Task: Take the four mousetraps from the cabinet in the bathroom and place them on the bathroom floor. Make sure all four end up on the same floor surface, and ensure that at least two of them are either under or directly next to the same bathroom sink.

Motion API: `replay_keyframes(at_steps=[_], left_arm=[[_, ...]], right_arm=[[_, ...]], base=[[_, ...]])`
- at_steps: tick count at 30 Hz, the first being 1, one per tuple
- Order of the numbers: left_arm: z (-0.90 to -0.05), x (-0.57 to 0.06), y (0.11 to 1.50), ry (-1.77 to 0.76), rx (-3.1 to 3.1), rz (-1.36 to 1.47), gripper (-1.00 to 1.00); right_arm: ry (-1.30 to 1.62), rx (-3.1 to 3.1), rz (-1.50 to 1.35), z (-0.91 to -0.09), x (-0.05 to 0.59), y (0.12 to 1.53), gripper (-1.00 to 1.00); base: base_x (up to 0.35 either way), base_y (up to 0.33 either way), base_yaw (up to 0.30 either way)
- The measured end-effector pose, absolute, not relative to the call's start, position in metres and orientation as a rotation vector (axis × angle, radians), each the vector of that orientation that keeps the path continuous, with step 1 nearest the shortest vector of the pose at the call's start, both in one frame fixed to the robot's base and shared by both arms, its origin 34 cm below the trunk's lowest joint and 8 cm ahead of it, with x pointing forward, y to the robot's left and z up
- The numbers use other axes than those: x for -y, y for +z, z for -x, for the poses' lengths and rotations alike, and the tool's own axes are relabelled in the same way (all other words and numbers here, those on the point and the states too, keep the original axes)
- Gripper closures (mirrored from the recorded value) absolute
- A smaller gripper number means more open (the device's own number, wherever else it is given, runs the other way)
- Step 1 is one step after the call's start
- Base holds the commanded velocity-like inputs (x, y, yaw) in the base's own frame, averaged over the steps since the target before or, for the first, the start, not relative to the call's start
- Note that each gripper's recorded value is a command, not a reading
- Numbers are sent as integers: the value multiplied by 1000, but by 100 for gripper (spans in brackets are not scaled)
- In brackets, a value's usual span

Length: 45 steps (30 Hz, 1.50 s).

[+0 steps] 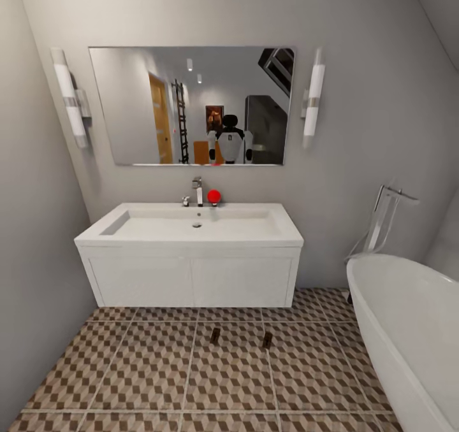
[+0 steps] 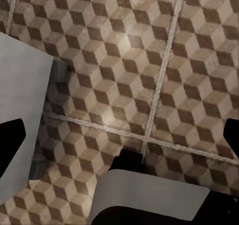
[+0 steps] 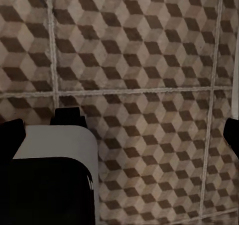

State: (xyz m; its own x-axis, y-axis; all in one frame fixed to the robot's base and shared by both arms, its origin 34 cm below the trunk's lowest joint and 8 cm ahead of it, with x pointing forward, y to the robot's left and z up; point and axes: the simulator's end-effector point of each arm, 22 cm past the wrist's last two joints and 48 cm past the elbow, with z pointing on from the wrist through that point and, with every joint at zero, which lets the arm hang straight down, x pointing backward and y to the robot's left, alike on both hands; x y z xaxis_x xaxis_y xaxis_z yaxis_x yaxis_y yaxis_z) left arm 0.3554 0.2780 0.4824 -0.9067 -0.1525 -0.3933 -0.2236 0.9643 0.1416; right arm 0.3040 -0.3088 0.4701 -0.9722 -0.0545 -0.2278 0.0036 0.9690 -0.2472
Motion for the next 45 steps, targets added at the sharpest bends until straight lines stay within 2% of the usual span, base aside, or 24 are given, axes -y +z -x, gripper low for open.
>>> replay_keyframes(at_steps=[9,22,45], left_arm=[[-323,-264,481,179,-2776,253,-100],[-307,-256,477,147,-2797,249,-100],[-317,-264,479,155,-2774,224,-100]], right_arm=[[-342,-2937,40,-262,302,471,-100],[-320,-2930,29,-257,298,470,-100],[-314,-2931,31,-257,295,469,-100]], base=[[0,0,0],[0,0,10],[0,0,244]])
